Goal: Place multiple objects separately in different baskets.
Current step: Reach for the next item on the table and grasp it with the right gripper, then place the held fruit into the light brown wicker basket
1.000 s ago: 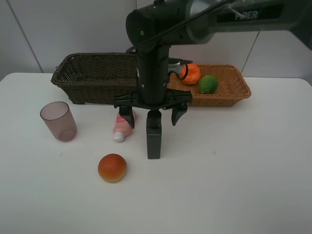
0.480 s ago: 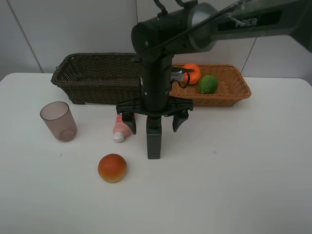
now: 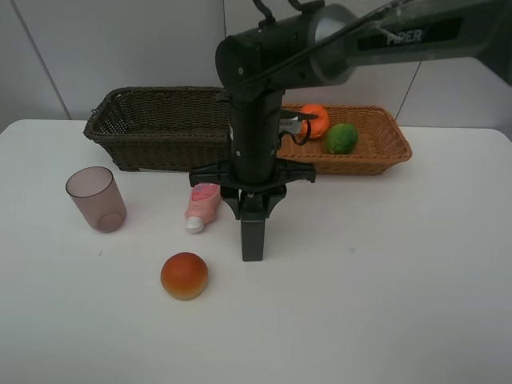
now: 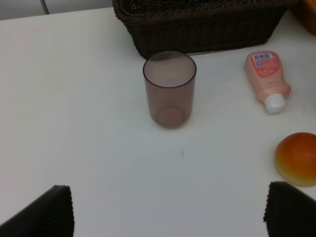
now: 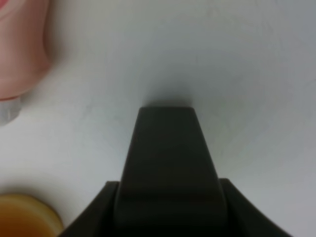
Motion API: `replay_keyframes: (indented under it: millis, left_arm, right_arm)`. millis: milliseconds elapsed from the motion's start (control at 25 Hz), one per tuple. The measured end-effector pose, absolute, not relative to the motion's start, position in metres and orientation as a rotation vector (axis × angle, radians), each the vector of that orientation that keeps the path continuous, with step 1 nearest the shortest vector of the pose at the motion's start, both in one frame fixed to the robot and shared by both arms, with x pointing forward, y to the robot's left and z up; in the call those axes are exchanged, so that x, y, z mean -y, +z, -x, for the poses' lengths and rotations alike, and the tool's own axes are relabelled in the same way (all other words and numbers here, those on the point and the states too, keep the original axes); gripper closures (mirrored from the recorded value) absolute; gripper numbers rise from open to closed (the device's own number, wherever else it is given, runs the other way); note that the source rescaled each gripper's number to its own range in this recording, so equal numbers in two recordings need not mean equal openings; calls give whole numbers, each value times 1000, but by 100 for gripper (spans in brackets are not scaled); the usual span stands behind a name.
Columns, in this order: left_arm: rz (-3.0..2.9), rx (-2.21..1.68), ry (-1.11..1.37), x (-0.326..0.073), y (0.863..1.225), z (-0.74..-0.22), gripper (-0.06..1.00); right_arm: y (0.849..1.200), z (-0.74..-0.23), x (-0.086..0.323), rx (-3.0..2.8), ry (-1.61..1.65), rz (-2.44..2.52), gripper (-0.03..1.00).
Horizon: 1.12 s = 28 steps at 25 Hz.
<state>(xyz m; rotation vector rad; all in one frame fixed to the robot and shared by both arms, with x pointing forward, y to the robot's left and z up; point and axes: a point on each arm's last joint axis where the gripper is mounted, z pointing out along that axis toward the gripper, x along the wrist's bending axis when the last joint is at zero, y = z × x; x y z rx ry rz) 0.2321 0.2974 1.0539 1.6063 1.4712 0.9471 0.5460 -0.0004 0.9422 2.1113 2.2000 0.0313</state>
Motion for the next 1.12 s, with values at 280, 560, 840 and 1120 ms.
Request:
replay_keyframes:
  millis: [280, 560, 840, 1120]
  left_arm:
    - [-1606, -1471, 947, -297, 1054, -232, -6]
    - [-1606, -1471, 947, -297, 1054, -232, -6]
    - [-1606, -1471, 947, -297, 1054, -232, -6]
    - [-1606, -1471, 947, -297, 1054, -232, -6]
  right_arm:
    - [942, -546, 0, -2200, 31, -2111, 95]
    - [942, -546, 1, -2200, 30, -2105, 95]
    - [942, -546, 1, -2199, 21, -2103, 95]
    - [958, -543, 4, -2308, 39, -1974, 95]
